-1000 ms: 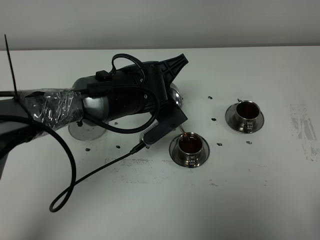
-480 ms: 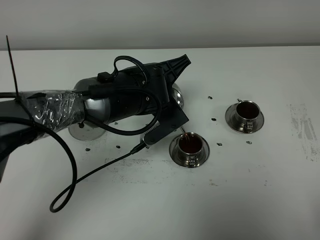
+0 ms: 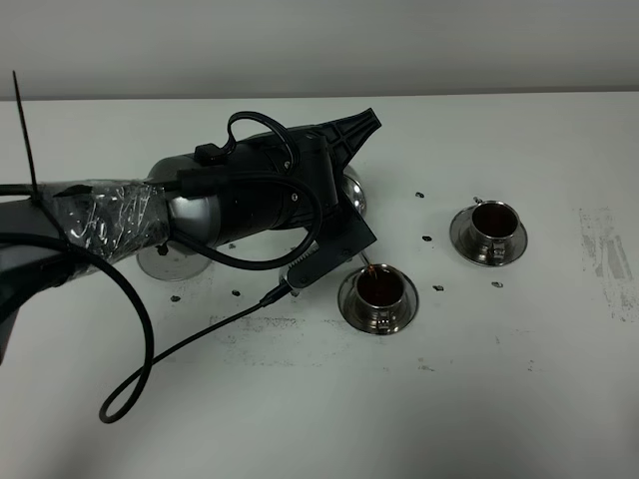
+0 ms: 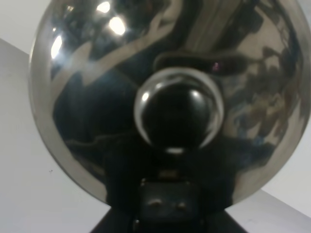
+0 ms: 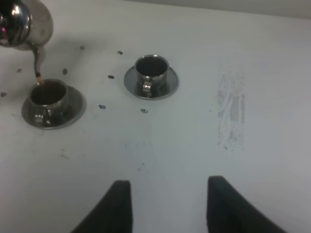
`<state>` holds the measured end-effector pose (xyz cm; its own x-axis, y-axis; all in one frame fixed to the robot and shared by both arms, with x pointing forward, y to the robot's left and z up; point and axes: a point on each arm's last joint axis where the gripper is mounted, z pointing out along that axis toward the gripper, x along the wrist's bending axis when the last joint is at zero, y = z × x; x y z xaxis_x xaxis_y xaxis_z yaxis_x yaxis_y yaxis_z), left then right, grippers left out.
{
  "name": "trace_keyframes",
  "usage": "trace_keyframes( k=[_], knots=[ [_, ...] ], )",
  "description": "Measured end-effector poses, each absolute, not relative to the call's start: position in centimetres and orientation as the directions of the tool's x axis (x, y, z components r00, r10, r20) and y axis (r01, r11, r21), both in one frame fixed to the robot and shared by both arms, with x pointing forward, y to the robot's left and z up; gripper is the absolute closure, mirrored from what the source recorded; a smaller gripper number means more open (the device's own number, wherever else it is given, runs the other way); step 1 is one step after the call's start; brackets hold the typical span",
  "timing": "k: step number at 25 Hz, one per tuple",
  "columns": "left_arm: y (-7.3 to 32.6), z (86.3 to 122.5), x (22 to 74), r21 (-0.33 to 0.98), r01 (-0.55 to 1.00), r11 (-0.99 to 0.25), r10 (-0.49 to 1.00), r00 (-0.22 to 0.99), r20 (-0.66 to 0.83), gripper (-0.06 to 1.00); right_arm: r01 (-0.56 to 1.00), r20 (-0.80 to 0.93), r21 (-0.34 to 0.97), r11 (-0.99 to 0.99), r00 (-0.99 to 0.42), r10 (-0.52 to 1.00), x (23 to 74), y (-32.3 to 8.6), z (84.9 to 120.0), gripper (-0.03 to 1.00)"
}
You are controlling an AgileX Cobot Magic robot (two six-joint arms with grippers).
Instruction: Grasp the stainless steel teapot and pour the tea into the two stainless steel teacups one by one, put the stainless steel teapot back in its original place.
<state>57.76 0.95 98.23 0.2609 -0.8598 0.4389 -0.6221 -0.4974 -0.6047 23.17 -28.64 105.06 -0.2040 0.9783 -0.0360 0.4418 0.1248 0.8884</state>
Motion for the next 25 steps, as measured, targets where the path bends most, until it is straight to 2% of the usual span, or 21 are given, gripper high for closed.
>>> trace_keyframes(
  k=[12, 25],
  knots=[
    [1.4, 97.7, 57.5, -0.516, -0.616, -0.595, -0.799, 0.387, 0.460, 0.76, 0.442, -0.036, 0.888, 0.125, -0.204, 0.978, 23.2, -28.6, 105.1, 0.59],
    [3.5, 98.1, 58.7, -0.354, -0.532, -0.770, -0.636, 0.596, 0.490, 0.76, 0.442, -0.036, 0.888, 0.125, -0.204, 0.978, 23.2, -28.6, 105.1, 0.59]
  ],
)
